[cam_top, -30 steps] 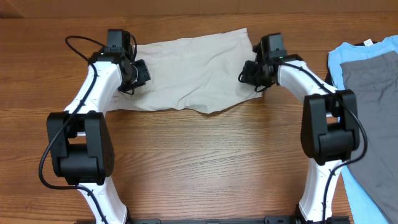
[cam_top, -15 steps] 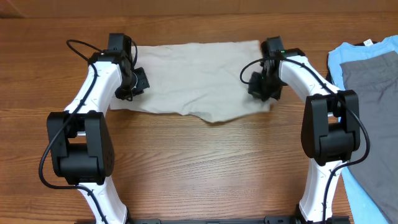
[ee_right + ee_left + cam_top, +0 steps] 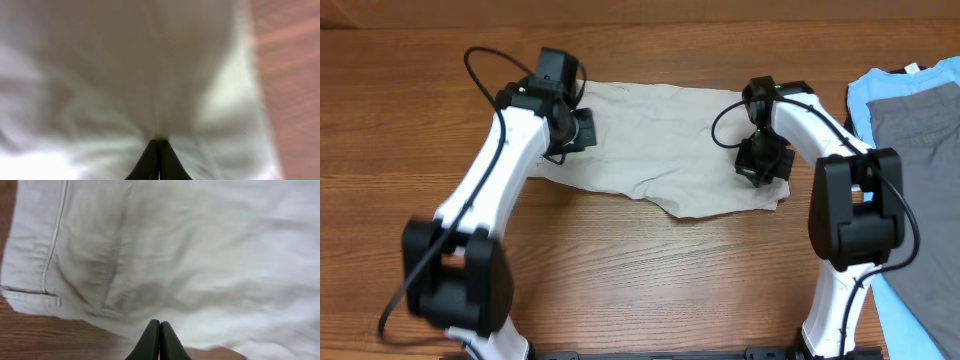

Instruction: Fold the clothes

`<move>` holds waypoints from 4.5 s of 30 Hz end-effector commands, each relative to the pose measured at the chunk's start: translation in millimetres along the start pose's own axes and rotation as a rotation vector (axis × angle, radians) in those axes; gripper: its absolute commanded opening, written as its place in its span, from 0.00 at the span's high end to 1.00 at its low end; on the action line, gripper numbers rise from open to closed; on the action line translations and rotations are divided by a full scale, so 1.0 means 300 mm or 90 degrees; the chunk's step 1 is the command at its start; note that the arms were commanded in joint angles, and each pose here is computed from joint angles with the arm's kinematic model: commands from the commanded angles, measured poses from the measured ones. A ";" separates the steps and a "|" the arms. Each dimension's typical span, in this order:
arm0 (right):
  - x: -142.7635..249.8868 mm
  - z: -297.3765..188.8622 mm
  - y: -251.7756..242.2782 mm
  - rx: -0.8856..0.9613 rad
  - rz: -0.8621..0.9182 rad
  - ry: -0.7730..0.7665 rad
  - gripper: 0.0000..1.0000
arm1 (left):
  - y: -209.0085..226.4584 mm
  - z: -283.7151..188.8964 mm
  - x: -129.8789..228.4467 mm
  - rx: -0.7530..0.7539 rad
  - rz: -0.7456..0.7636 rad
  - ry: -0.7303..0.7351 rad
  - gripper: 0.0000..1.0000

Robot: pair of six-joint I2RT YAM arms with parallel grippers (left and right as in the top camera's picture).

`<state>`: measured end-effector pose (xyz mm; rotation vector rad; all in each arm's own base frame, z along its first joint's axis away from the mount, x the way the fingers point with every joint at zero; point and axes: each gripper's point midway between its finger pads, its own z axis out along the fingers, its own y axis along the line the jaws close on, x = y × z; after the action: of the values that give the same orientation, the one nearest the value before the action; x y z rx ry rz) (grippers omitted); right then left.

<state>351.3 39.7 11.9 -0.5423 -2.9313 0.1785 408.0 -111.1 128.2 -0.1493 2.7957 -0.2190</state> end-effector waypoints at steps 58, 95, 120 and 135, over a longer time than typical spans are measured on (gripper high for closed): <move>0.072 -0.576 -0.056 -0.217 -0.033 -0.249 0.00 | 0.127 0.252 0.146 -0.115 -0.016 0.202 0.96; 0.072 -0.576 -0.056 -0.217 -0.033 -0.249 0.00 | 0.139 0.433 -0.231 -0.118 -0.047 -0.058 0.96; 0.072 -0.576 -0.056 -0.217 -0.033 -0.249 0.00 | 0.186 0.203 -0.366 -0.056 -0.102 -0.118 0.96; 0.072 -0.576 -0.056 -0.217 -0.033 -0.249 0.00 | 0.272 0.197 -0.255 -0.099 -0.151 -0.032 0.96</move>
<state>354.0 48.5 180.1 -0.5079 -3.3619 -0.2404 492.2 -41.4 89.6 -0.4198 2.7402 -0.0610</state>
